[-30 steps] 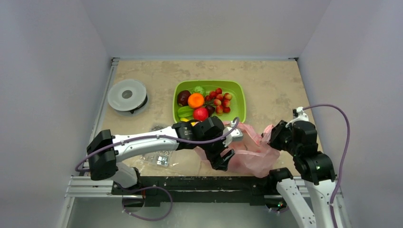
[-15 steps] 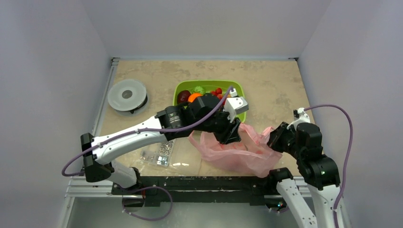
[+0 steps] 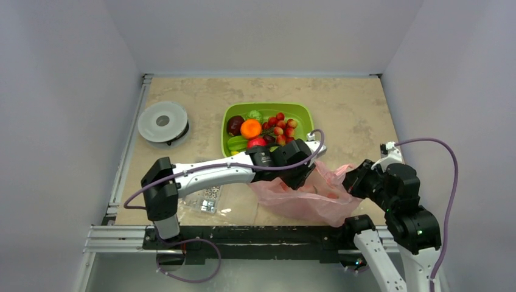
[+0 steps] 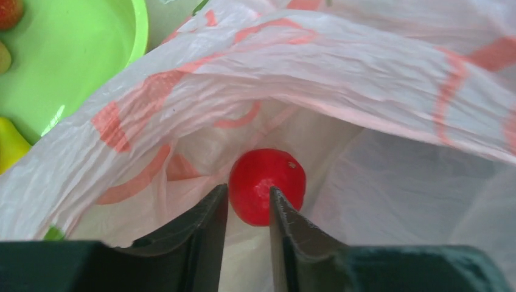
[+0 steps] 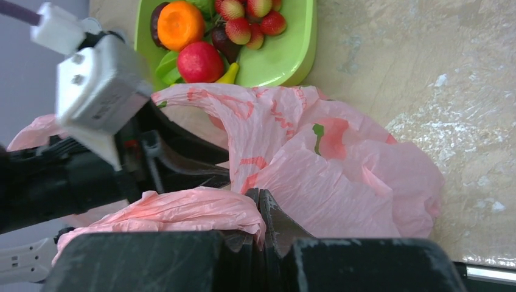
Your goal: Take the fake fruits out of the plastic bag
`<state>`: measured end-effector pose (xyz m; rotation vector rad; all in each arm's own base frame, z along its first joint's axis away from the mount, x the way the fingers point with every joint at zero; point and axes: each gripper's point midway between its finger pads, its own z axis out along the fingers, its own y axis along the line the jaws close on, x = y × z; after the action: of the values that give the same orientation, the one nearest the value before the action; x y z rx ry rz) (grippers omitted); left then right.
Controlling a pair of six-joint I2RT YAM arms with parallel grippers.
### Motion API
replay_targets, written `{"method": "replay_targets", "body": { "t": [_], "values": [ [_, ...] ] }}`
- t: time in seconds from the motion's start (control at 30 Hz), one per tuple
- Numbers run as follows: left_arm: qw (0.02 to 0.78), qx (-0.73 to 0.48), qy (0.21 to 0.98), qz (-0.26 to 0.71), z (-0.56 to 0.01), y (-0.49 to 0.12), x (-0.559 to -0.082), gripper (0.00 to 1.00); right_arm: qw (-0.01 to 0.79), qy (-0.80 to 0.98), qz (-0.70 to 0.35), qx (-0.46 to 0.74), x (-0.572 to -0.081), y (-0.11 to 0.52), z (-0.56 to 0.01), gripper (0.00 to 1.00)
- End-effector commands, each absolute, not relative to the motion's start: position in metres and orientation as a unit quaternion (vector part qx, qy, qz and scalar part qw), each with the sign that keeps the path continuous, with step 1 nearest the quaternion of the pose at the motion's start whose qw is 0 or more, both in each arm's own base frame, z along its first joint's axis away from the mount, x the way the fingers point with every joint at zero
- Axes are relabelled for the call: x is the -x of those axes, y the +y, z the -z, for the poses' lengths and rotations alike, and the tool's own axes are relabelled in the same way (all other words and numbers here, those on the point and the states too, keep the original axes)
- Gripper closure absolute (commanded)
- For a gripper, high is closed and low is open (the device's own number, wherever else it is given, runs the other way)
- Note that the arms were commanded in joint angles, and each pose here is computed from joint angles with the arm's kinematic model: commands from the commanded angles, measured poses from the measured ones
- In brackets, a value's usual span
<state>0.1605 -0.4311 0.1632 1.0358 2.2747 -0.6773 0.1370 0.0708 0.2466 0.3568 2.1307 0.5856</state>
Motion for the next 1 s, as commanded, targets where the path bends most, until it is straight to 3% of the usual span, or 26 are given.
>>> {"method": "replay_targets", "body": {
  "t": [0.0,0.1,0.2,0.97],
  "values": [
    [0.302,-0.36,0.853,0.227,-0.144,-0.44,-0.178,0.62,0.436,0.853,-0.261,-0.121,-0.131,0.08,-0.254,1.0],
    [0.292,-0.362,0.855,0.229,-0.128,-0.445,-0.175,0.42,0.438,0.851,-0.263,-0.124,-0.13,0.08,-0.254,1.0],
    [0.287,-0.36,0.859,0.226,-0.111,-0.446,-0.173,0.28,0.452,0.841,-0.268,-0.13,-0.132,0.079,-0.261,1.0],
    [0.232,-0.385,0.876,0.177,-0.036,-0.419,-0.132,0.16,0.482,0.823,-0.254,-0.161,-0.131,0.067,-0.259,1.0]
  ]
}}
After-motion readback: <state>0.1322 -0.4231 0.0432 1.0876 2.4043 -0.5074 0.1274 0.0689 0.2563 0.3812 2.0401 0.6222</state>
